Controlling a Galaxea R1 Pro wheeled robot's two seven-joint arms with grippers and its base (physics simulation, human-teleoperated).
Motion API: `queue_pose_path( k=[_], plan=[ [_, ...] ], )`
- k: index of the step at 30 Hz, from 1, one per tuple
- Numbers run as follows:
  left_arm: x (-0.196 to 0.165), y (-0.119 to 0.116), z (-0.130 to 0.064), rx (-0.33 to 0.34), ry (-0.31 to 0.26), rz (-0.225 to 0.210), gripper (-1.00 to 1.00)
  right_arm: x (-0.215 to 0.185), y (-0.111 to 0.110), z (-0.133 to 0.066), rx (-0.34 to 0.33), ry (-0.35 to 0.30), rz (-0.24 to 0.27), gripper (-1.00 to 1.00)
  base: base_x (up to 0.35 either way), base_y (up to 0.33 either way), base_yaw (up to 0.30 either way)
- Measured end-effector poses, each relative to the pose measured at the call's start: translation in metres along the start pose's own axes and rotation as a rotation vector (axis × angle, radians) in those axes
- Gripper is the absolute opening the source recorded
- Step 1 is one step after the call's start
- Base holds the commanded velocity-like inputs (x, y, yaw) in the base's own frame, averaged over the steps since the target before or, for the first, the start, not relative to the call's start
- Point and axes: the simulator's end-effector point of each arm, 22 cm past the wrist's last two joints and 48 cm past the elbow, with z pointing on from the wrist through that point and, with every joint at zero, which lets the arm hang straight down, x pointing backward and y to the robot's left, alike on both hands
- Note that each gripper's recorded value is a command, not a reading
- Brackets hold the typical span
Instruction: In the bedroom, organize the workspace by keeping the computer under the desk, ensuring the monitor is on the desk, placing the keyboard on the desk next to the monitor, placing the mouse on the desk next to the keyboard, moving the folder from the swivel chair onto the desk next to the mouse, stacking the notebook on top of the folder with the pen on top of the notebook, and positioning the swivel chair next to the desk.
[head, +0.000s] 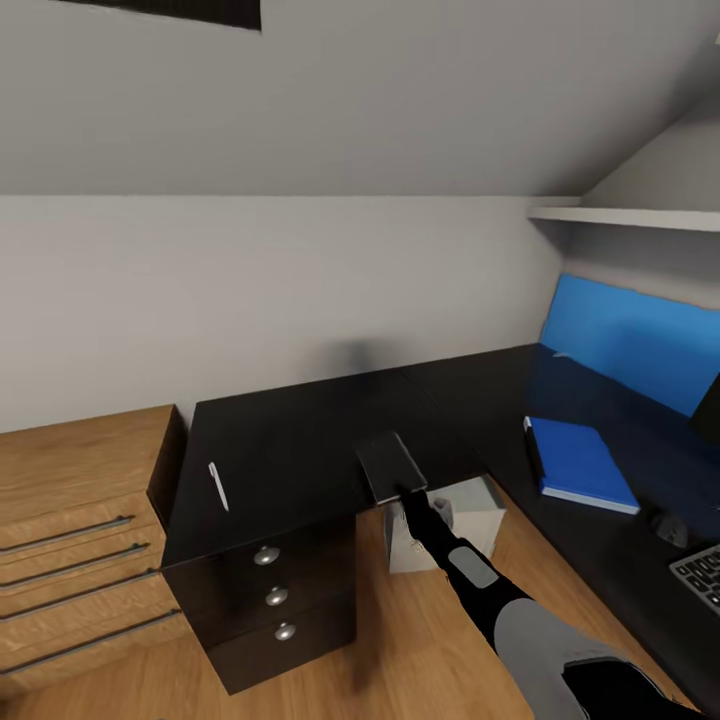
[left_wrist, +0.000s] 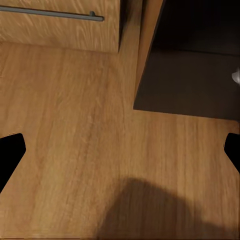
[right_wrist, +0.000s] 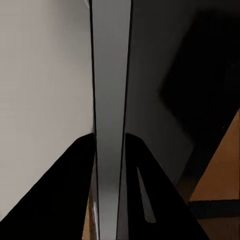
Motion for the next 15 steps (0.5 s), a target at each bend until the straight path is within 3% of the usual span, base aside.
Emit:
queue_pose_path(
  k=[8,15],
  plan=[
    [0.023,-0.001,-0.003,0.001,0.05,0.0,1.0,-0.079,0.014,-0.012,-0.039,-0.115,-0.087,-1.0,0.0,0.0,-0.241],
    [0.033,-0.003,-0.004,0.006,0.07,0.001,1.0,-0.122,0.017,-0.024,-0.047,-0.173,-0.104,-1.0,0.0,-0.012,-0.263]
  ],
)
